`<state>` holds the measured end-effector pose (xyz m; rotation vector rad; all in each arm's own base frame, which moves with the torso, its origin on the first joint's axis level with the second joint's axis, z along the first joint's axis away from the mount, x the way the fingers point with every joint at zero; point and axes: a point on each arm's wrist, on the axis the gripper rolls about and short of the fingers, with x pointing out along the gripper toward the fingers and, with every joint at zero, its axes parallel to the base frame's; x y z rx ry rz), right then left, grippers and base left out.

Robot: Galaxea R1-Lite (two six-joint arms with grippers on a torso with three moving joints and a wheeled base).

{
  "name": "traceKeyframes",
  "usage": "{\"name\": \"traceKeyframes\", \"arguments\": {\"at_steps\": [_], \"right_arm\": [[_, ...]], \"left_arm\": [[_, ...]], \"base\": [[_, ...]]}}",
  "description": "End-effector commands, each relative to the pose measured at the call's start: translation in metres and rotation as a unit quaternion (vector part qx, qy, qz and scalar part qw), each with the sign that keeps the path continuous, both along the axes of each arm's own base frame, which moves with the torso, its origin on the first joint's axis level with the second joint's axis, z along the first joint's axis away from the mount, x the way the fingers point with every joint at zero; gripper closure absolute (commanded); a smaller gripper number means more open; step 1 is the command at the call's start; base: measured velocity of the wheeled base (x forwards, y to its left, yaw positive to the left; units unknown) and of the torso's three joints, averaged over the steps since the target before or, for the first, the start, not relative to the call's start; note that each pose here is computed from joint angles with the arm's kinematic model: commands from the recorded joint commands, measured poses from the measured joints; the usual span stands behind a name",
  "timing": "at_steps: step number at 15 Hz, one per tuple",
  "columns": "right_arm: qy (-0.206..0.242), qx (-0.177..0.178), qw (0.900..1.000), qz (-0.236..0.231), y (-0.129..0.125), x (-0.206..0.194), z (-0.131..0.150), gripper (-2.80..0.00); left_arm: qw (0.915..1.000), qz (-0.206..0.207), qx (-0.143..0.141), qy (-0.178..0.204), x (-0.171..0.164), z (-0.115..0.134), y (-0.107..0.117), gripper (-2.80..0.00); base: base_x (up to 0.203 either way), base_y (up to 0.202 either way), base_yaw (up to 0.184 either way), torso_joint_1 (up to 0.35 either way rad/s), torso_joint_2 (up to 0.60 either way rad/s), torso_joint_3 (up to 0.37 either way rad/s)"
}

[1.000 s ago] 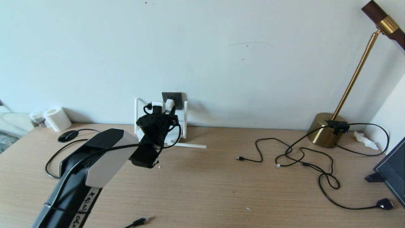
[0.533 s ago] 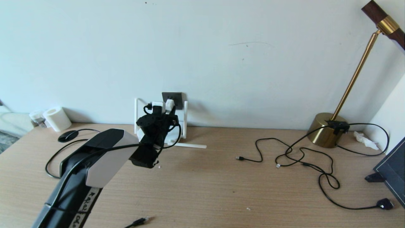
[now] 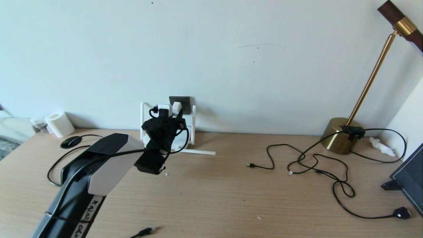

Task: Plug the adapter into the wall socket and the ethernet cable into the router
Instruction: Plug plug into socket

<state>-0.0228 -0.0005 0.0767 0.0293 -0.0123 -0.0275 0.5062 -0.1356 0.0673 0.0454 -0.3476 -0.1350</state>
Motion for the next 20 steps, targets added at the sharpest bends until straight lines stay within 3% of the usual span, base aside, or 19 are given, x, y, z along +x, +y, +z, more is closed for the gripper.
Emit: {"name": "traceKeyframes", "arguments": {"at_steps": [1,20], "right_arm": [[0.000,0.000,1.000,0.000,0.0000,0.0000,0.0000,0.00],[0.000,0.000,1.000,0.000,0.0000,0.0000,0.0000,0.00]], "left_arm": [[1.0000,0.001,0.000,-0.001,0.0002,-0.0022,0.0005,0.00],[1.0000,0.002,0.001,0.000,0.0008,-0.0035,0.0026,0.00]], "base": [[0.000,0.000,0.000,0.000,0.00,0.000],[0.000,0.000,0.000,0.000,0.00,0.000]]}}
